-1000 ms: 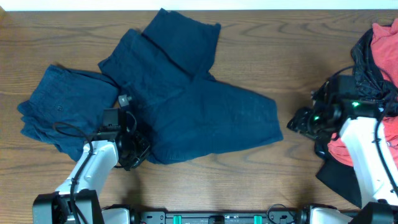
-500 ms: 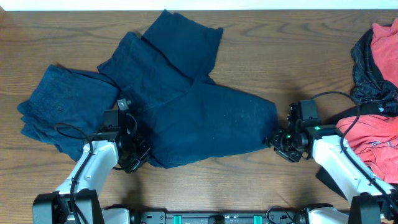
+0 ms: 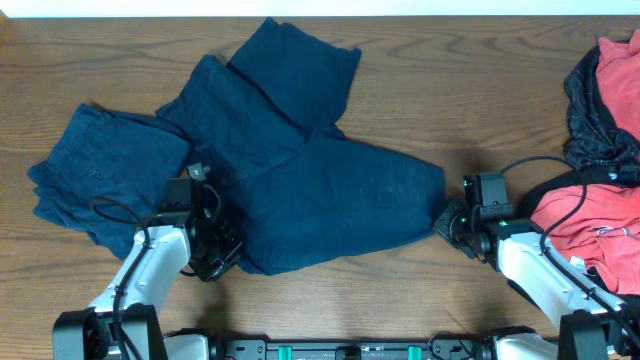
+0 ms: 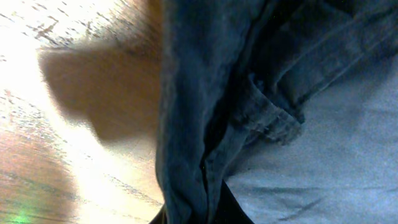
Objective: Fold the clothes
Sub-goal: 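Grasp the pants leg hem with the right gripper and stretch it right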
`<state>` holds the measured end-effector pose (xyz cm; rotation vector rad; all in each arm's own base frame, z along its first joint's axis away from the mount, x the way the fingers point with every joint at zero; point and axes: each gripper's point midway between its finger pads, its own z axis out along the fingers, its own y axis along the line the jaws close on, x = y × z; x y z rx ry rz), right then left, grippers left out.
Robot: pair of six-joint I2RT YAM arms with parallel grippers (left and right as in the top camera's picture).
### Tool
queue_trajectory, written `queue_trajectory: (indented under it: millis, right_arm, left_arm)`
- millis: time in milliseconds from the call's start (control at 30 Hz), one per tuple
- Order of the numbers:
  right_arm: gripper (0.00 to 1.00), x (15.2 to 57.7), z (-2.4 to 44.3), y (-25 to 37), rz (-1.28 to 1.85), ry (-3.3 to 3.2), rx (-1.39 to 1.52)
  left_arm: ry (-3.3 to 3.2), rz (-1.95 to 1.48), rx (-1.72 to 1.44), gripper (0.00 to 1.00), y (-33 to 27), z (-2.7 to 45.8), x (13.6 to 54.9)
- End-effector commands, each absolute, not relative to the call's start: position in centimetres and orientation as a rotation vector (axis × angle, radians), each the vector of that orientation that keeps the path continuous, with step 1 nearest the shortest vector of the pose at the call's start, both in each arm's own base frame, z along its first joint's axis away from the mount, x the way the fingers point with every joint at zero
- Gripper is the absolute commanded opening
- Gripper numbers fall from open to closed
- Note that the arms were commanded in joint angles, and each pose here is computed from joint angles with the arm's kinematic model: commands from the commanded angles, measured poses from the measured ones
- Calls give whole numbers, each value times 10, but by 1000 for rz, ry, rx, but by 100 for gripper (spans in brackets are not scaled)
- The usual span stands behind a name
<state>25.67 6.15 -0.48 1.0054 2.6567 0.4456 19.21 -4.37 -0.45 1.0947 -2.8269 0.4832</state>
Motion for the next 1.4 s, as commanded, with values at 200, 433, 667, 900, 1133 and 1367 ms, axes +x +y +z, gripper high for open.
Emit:
queue_trajectory:
  millis: [200,433,667,900,1133,1367]
  right_arm:
    - [1,291,63,24,406,2524,851]
    - [1,271,172,-58,86,2392,927]
    - [1,219,215,-98,-108,2359,1037]
    - [1,236,261,-94,-66,2268,780]
    - [1,314,316,-64,150,2063,419]
    - [1,390,319,-24,249,1984,224]
  left_arm:
    - [-2949,629,641,6,-86,15,194]
    - [-3021,655,171,6,-143,44,172]
    - [-2976,498,223,6,-127,65,120]
    - [-3255,676,385,6,-110,113,136]
    - [-3708,777,951,6,-64,184,214]
    - [-3713,676,1183,6,-50,180,264]
